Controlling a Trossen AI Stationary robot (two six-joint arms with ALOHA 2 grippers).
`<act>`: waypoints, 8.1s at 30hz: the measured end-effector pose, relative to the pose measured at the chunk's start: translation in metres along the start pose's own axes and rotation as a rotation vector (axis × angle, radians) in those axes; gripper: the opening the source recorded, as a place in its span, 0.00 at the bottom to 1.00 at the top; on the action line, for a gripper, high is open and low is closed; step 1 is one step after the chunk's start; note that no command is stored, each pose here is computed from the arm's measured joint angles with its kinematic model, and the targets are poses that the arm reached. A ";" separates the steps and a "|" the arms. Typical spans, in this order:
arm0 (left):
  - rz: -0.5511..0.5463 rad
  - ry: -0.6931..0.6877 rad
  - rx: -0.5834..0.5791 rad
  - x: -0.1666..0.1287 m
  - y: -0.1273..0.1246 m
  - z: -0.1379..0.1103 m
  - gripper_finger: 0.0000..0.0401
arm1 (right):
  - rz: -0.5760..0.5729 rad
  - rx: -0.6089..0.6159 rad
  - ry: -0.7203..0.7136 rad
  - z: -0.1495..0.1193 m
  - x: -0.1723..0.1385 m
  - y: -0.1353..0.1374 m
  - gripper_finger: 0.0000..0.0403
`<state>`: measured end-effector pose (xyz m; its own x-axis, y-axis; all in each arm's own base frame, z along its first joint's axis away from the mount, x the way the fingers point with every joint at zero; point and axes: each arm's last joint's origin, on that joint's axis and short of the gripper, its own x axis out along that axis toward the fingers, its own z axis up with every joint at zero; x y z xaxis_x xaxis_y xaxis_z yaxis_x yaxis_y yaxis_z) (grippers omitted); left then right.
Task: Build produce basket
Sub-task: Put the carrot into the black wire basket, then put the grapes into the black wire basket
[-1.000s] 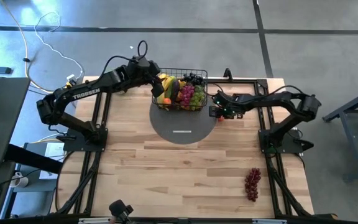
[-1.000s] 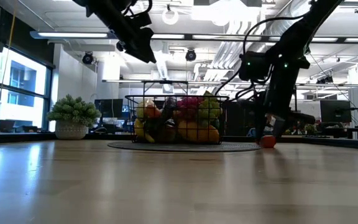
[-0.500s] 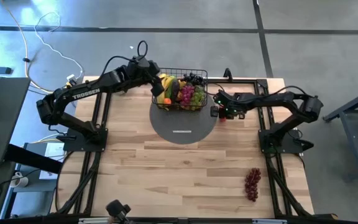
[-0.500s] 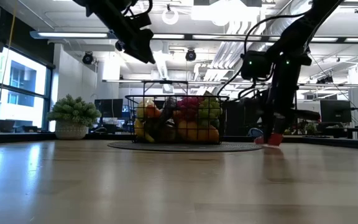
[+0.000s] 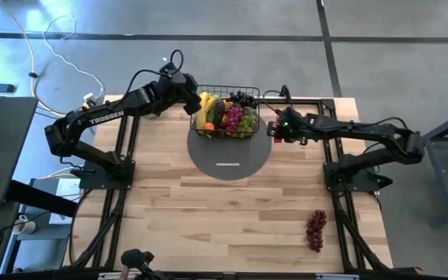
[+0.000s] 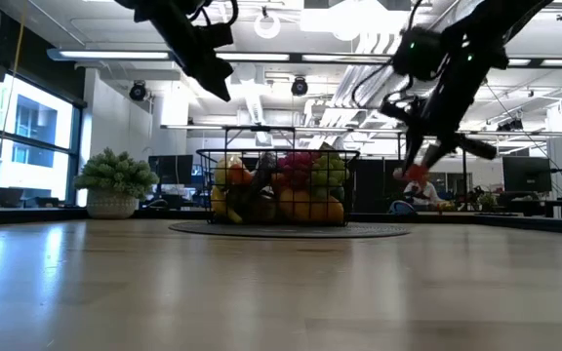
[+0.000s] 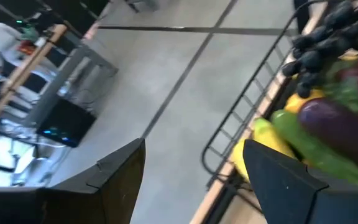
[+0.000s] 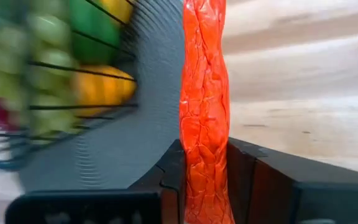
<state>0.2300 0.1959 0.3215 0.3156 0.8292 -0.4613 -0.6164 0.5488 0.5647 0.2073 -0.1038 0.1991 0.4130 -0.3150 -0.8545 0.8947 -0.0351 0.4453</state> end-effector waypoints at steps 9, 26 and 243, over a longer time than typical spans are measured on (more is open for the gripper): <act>0.061 0.030 0.047 0.002 0.006 -0.002 0.65 | 0.132 0.041 -0.137 -0.001 -0.034 0.005 0.12; -0.057 -0.009 -0.129 0.009 0.017 -0.008 0.65 | 0.553 -0.186 -0.669 0.021 -0.059 0.058 0.12; -0.553 0.425 -0.291 -0.076 -0.100 -0.042 0.65 | -0.638 -0.420 0.333 -0.339 -0.084 -0.075 0.02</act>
<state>0.2375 0.0734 0.2713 0.3653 0.2967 -0.8824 -0.6331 0.7740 -0.0019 0.1630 0.2465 0.1467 -0.2253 -0.0549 -0.9727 0.9357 0.2660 -0.2317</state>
